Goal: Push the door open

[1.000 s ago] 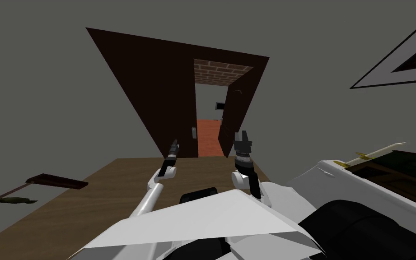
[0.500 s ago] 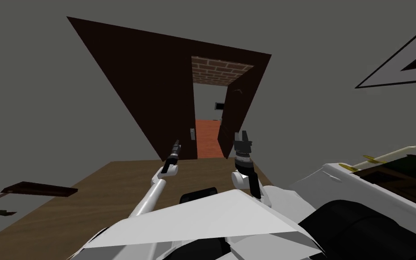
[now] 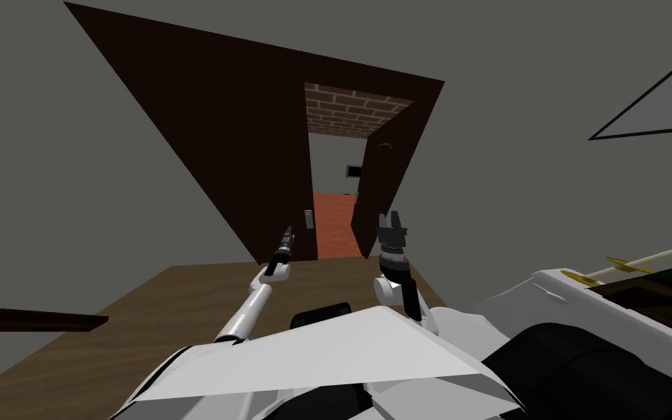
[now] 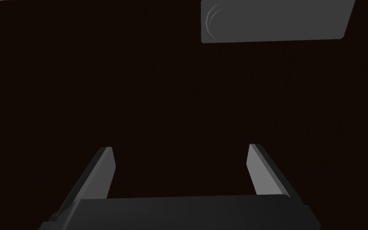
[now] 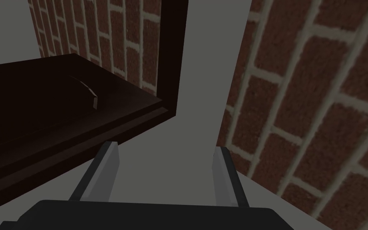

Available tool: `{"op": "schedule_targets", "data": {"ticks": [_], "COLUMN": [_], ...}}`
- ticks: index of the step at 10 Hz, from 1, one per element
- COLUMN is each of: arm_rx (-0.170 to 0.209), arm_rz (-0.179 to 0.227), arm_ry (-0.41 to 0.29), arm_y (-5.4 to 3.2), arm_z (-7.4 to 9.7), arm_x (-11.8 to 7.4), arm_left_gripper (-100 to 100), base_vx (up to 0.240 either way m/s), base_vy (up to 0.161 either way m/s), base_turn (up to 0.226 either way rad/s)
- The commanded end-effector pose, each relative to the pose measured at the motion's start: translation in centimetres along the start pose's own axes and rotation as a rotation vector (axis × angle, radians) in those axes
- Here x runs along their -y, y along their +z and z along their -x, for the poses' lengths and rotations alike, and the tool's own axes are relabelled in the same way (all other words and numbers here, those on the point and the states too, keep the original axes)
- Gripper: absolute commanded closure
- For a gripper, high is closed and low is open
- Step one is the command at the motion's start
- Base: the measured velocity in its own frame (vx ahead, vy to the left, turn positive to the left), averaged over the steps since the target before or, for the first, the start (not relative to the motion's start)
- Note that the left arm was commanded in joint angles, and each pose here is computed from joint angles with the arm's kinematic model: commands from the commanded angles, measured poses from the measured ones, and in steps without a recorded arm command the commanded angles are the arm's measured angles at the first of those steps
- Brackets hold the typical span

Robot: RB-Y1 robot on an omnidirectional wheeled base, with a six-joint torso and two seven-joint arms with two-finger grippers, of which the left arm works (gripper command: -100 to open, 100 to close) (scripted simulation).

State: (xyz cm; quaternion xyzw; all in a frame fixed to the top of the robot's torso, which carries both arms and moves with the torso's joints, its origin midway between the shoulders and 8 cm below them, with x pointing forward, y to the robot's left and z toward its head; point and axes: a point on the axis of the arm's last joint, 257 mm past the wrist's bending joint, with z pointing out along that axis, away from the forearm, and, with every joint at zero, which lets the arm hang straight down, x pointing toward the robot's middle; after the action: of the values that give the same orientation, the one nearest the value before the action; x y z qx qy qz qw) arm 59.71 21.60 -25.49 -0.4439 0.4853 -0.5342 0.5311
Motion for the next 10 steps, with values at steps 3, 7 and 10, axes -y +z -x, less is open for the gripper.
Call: {"op": "schedule_targets", "data": {"ticks": [3,7,10], "arm_rx": [-0.005,-0.010,-0.015], "arm_rz": [0.043,0.081,0.116], "arm_ry": [-0.013,-0.025,-0.036], "arm_y": [0.74,1.30,1.73], "arm_z": [-0.6,-1.3,-2.0], "arm_x": [-1.5,-2.7,-3.8], "arm_left_gripper": [-100,-100,-100], "base_vx": [0.090,0.088,0.083], "base_vy": [-0.025,-0.014,-0.015], "base_turn": [-0.022,-0.016,-0.022]}}
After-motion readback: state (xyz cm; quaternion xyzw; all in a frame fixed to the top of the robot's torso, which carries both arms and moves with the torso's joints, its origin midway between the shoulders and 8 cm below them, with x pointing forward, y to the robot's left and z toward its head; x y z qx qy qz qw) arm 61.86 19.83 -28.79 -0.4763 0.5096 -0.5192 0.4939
